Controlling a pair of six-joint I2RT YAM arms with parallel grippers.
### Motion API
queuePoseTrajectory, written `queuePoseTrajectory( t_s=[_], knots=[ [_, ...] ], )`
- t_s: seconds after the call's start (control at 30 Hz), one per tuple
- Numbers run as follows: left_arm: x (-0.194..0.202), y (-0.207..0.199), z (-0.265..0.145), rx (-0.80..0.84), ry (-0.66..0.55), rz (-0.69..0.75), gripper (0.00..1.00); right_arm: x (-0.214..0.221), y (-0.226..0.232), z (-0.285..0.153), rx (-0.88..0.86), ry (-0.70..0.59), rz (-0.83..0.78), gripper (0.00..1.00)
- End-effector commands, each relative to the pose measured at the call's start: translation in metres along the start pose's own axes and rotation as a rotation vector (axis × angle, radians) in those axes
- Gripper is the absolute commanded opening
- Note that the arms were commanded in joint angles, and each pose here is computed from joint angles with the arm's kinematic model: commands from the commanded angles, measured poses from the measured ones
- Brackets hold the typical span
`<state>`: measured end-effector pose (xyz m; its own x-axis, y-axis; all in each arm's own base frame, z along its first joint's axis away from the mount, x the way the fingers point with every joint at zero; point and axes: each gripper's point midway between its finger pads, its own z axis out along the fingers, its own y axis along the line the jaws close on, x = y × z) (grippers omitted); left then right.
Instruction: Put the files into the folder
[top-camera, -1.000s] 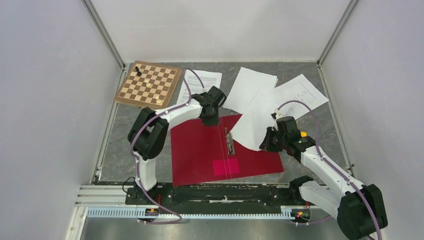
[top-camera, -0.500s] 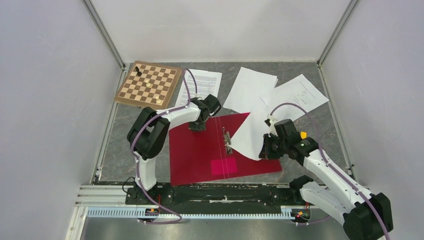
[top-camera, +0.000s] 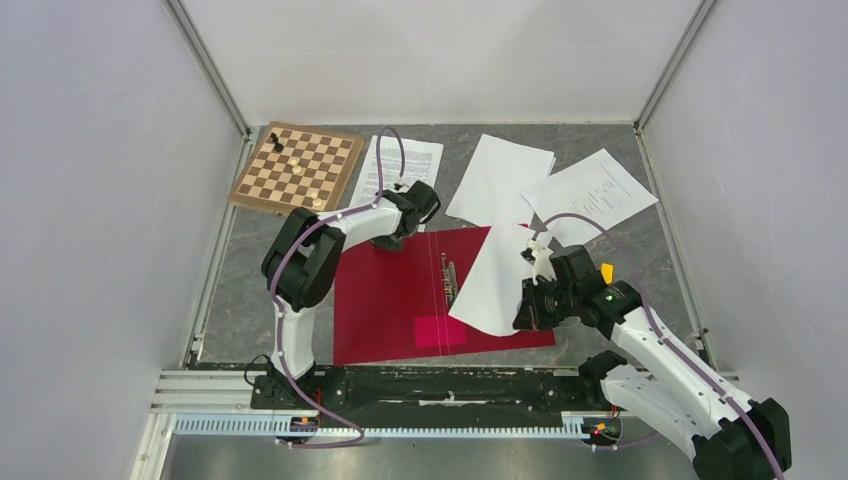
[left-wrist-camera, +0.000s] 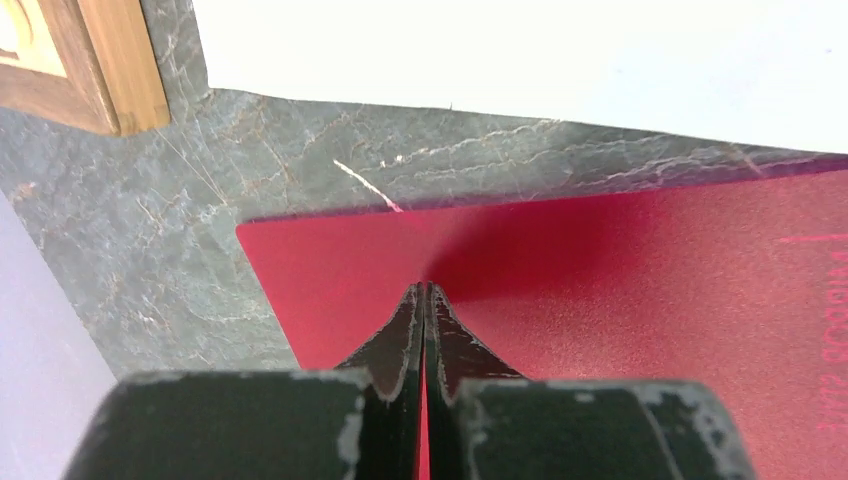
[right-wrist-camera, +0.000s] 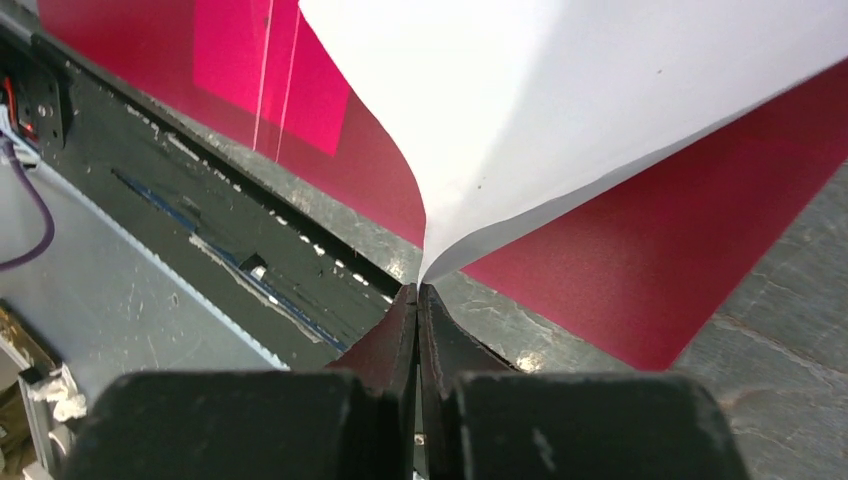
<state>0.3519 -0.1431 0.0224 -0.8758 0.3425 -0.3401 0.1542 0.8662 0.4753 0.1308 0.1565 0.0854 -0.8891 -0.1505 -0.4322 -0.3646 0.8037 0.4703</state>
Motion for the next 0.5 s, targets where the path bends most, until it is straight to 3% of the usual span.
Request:
queuePoseTrajectory(
  t_s=[0.0, 0.27, 0.47],
  knots=[
    [-0.032, 0.002, -0.007, 0.019, -0.092, 0.027, 0.02, 0.007, 0.014, -0.004, -0.085, 0.013, -0.072, 0.0],
    [-0.035, -0.016, -0.012, 0.126, -0.092, -0.006, 0.02, 0.029, 0.033, 0.012, -0.156, 0.073, -0.121, 0.0],
    [-0.037, -0.023, -0.015, 0.161, -0.093, -0.017, 0.02, 0.038, 0.02, 0.016, -0.04, 0.125, -0.202, 0.0]
  ],
)
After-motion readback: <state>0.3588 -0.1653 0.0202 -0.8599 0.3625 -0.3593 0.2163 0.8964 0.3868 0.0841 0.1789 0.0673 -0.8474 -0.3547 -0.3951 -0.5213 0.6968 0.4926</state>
